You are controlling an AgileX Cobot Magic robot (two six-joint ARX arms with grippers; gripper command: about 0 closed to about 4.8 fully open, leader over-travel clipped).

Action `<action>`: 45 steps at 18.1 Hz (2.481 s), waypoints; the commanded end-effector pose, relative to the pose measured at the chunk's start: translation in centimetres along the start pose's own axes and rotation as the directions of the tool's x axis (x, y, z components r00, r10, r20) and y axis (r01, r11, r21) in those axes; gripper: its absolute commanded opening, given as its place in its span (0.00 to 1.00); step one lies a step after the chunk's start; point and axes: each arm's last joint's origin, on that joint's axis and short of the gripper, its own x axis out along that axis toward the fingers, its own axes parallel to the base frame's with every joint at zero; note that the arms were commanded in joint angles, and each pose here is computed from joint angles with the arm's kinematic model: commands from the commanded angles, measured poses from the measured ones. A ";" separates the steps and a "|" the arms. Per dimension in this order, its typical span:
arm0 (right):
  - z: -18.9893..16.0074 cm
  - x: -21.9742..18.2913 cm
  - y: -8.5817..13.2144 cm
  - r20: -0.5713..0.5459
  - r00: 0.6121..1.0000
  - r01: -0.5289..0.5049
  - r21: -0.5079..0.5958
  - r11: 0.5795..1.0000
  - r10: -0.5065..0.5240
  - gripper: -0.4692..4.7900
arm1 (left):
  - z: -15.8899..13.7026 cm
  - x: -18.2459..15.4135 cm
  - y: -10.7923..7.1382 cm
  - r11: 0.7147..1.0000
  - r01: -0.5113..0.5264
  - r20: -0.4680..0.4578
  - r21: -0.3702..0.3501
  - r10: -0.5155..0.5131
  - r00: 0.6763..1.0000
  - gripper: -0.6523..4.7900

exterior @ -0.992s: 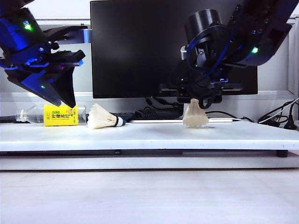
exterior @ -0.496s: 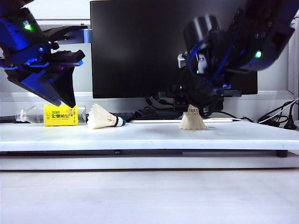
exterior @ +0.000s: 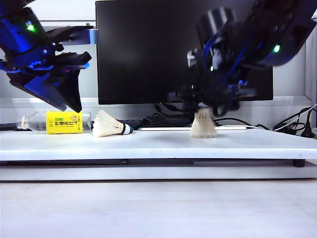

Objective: Stack the badminton balls on the table vertically.

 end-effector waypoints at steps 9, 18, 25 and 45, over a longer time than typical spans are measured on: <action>6.5 -4.8 -1.6 0.061 0.994 -0.093 0.011 0.996 0.092 0.62 | 1.0 -0.1 0.1 1.000 -0.010 0.094 0.018 0.008 0.996 0.47; 13.1 -11.6 -5.6 -0.219 0.757 -0.589 0.180 0.788 0.616 0.61 | 1.0 -0.2 0.7 0.991 0.017 0.080 0.131 -0.028 0.996 0.47; 11.9 -12.4 -5.7 -0.364 0.624 -0.661 0.226 0.716 0.691 0.61 | 6.4 -1.8 2.5 0.964 0.111 0.104 0.242 -0.140 0.985 0.73; 10.7 -13.9 -6.2 -0.495 0.502 -0.770 0.119 0.627 0.710 0.61 | 14.8 10.5 3.2 0.834 0.267 -0.256 0.483 -0.157 0.954 0.73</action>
